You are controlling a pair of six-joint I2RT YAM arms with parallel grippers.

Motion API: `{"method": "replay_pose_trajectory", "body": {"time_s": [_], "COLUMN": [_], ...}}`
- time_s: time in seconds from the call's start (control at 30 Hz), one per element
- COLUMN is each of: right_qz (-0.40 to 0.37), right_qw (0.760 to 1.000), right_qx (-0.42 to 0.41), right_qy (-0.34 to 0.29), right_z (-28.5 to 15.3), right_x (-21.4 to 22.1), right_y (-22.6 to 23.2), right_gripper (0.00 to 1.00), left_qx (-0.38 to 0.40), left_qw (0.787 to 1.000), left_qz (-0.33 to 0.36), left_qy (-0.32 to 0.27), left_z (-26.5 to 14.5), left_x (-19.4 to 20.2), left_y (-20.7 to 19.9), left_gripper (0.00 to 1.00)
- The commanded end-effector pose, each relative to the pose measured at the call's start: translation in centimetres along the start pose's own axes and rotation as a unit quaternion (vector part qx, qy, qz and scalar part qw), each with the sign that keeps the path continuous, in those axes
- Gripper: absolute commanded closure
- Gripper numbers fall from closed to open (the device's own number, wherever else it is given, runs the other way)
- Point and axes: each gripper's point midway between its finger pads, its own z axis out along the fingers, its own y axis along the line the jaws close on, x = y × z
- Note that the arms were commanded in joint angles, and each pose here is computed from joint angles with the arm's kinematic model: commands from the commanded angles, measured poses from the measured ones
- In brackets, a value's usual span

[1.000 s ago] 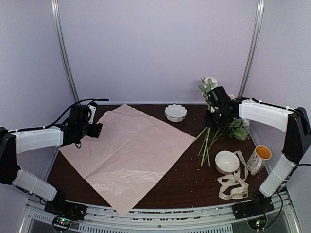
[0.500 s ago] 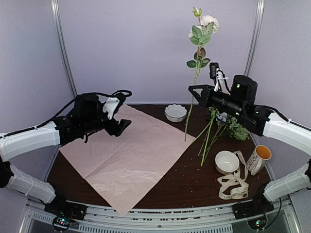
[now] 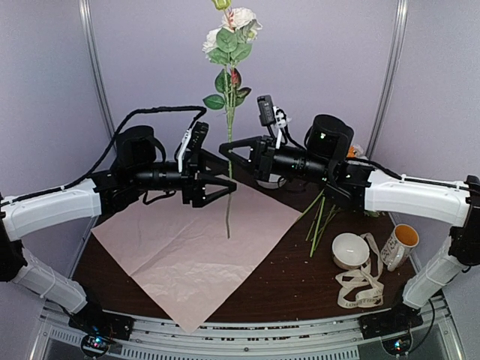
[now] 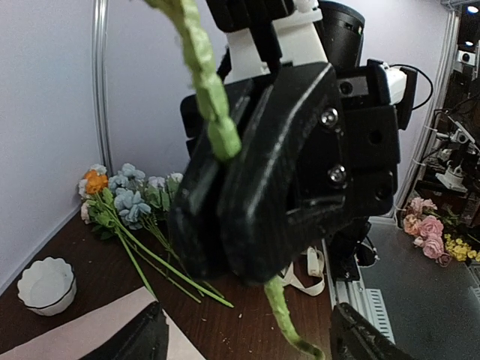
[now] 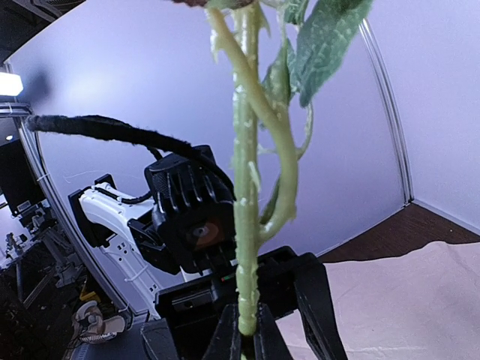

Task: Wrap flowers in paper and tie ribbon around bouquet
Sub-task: Pass from the right arm to the left, then place the fake flower on the flattened wrapping paper.

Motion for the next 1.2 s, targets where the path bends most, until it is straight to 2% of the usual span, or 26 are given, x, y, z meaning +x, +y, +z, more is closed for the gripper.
{"method": "replay_pose_trajectory", "body": {"time_s": [0.0,0.03,0.1,0.2,0.3,0.33,0.4,0.43,0.5,0.6,0.67,0.93,1.07,1.17], "right_qz": [-0.01,-0.01,-0.009,-0.008,-0.013,-0.012,-0.01,-0.006,0.002,0.015,0.016,0.029,0.048,0.083], "right_qw": [0.999,0.999,0.999,0.999,1.0,1.0,0.998,0.995,0.987,0.959,0.936,0.862,0.819,0.789], "right_qx": [-0.035,-0.035,-0.034,-0.028,0.004,0.022,0.065,0.095,0.161,0.281,0.35,0.492,0.553,0.587], "right_qy": [-0.023,-0.023,-0.021,-0.016,-0.001,0.006,0.016,0.018,0.024,0.031,0.042,0.115,0.144,0.163], "right_z": [0.3,0.3,0.4,0.5,0.5,0.4,0.1,-0.2,-1.4,-4.5,-6.8,-13.6,-17.3,-20.1], "right_x": [-1.9,-1.9,-1.8,-1.5,-1.2,-1.0,-0.9,-0.9,-0.6,-0.2,0.4,4.0,5.8,7.7], "right_y": [1.8,1.8,1.8,1.4,0.3,-0.5,-2.4,-3.6,-6.5,-11.4,-14.0,-19.9,-22.8,-25.3], "right_gripper": [1.0,1.0,1.0,1.0,0.99,0.85,0.5,0.38,0.31,0.29,0.29,0.28,0.28,0.3], "left_qx": [0.083,0.082,0.076,0.069,0.054,0.05,0.023,-0.001,-0.066,-0.162,-0.204,-0.273,-0.303,-0.307], "left_qw": [0.995,0.995,0.996,0.996,0.996,0.996,0.994,0.992,0.979,0.938,0.913,0.853,0.82,0.797], "left_qz": [-0.001,-0.001,-0.004,-0.015,-0.046,-0.058,-0.095,-0.12,-0.191,-0.306,-0.353,-0.425,-0.463,-0.501], "left_qy": [-0.048,-0.05,-0.05,-0.057,-0.055,-0.052,-0.04,-0.032,-0.013,0.013,0.024,0.128,0.147,0.135], "left_z": [0.0,0.0,0.1,0.1,0.2,0.2,0.2,0.0,-0.8,-3.5,-5.2,-8.0,-9.7,-10.0], "left_x": [-2.8,-2.8,-2.7,-3.0,-3.0,-2.8,-2.1,-1.5,0.6,5.7,9.2,20.2,24.6,27.0], "left_y": [-2.8,-2.8,-2.6,-2.3,-1.6,-1.4,0.0,1.2,5.0,11.1,13.8,19.0,20.6,21.2], "left_gripper": [0.28,0.33,0.53,1.0,1.0,1.0,1.0,1.0,1.0,1.0,1.0,1.0,1.0,1.0]}}
